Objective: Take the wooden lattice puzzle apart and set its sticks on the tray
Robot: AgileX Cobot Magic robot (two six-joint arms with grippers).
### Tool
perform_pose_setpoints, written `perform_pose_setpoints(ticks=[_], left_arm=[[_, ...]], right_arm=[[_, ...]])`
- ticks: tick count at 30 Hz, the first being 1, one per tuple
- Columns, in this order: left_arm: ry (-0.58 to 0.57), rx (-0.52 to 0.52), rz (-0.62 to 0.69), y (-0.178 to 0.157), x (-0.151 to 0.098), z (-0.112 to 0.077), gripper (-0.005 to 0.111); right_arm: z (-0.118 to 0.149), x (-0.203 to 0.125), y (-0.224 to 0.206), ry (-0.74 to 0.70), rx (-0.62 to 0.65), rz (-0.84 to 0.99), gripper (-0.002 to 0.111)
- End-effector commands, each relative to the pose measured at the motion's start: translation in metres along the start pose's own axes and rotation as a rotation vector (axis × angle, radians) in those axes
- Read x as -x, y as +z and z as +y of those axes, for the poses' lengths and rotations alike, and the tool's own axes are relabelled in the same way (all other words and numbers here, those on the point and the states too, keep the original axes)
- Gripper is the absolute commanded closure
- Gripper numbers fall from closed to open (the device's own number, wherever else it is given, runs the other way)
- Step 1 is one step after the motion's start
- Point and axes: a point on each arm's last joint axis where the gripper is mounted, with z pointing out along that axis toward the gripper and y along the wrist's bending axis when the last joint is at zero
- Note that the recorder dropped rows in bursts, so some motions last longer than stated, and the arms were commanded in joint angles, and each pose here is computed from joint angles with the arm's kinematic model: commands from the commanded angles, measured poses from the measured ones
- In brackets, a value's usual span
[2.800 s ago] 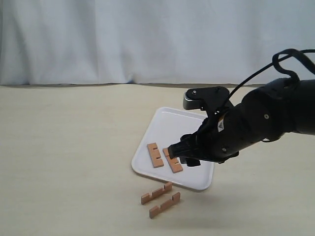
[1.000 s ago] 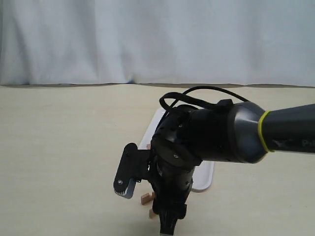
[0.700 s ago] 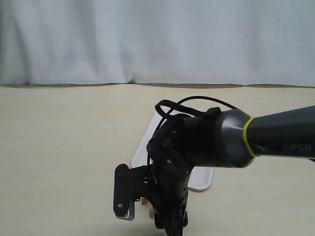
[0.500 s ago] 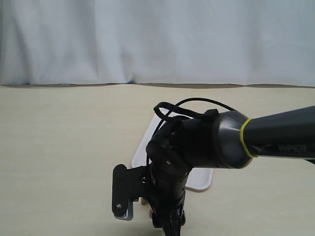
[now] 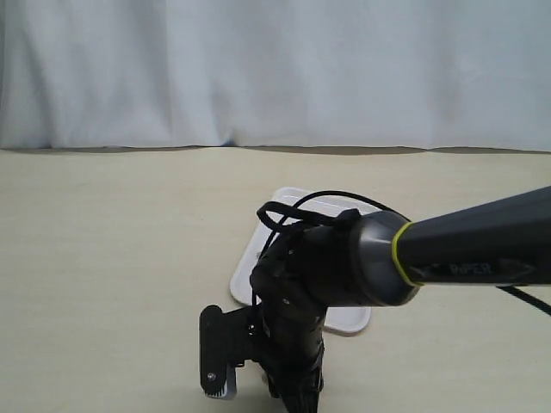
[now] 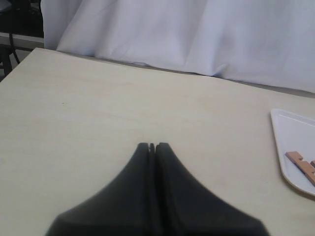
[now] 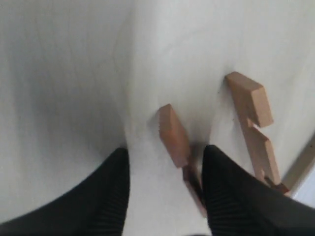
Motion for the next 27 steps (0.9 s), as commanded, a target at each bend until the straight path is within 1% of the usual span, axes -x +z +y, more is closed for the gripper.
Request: perform_pose_setpoints(ticks=[1, 2, 3, 8, 12, 14, 17, 18, 19, 20, 21, 22, 23, 25, 27], left_arm=[[-0.002, -0.008, -0.010, 0.000, 0.000, 0.000, 0.107], [-0.002, -0.008, -0.010, 0.000, 0.000, 0.000, 0.107], [-0.002, -0.008, -0.010, 0.000, 0.000, 0.000, 0.107], [-0.002, -0.008, -0.010, 0.000, 0.000, 0.000, 0.107], [-0.002, -0.008, -0.010, 0.000, 0.000, 0.000, 0.107], [-0.002, -0.008, -0.010, 0.000, 0.000, 0.000, 0.107], [-0.002, -0.008, -0.010, 0.000, 0.000, 0.000, 0.107], [-0.002, -0.008, -0.010, 0.000, 0.000, 0.000, 0.107], [-0.002, -0.008, -0.010, 0.000, 0.000, 0.000, 0.107], [-0.002, -0.008, -0.010, 0.000, 0.000, 0.000, 0.107], [-0.002, -0.008, -0.010, 0.000, 0.000, 0.000, 0.107], [-0.002, -0.008, -0.010, 0.000, 0.000, 0.000, 0.107], [-0.002, -0.008, -0.010, 0.000, 0.000, 0.000, 0.107], [-0.002, -0.008, -0.010, 0.000, 0.000, 0.000, 0.107], [-0.002, -0.008, -0.010, 0.000, 0.000, 0.000, 0.107]], right_arm=[[-0.002, -0.001, 0.004, -0.032, -0.026, 0.025, 0.092], [-0.002, -0.002, 0.004, -0.021, -0.031, 0.029, 0.103], [-0.003, -0.002, 0.004, -0.005, -0.036, 0.032, 0.104], [0.001, -0.008, -0.004, 0.047, 0.005, 0.076, 0.104], [0.004, -0.012, -0.027, 0.098, 0.027, 0.073, 0.104], [0.005, -0.015, -0.040, 0.114, 0.020, 0.066, 0.104], [0.002, -0.018, -0.060, 0.161, -0.027, 0.022, 0.104], [0.000, -0.018, -0.067, 0.176, -0.061, 0.000, 0.104], [-0.008, -0.022, -0.081, 0.240, -0.170, -0.027, 0.104], [-0.014, -0.023, -0.087, 0.338, -0.248, -0.049, 0.104], [-0.020, -0.026, -0.092, 0.397, -0.329, -0.056, 0.104], [-0.025, -0.028, -0.096, 0.500, -0.393, -0.076, 0.104], [-0.035, -0.033, -0.102, 0.669, -0.529, -0.099, 0.104], [-0.042, -0.034, -0.100, 0.856, -0.611, -0.151, 0.104], [-0.046, -0.031, -0.090, 0.926, -0.636, -0.172, 0.104]])
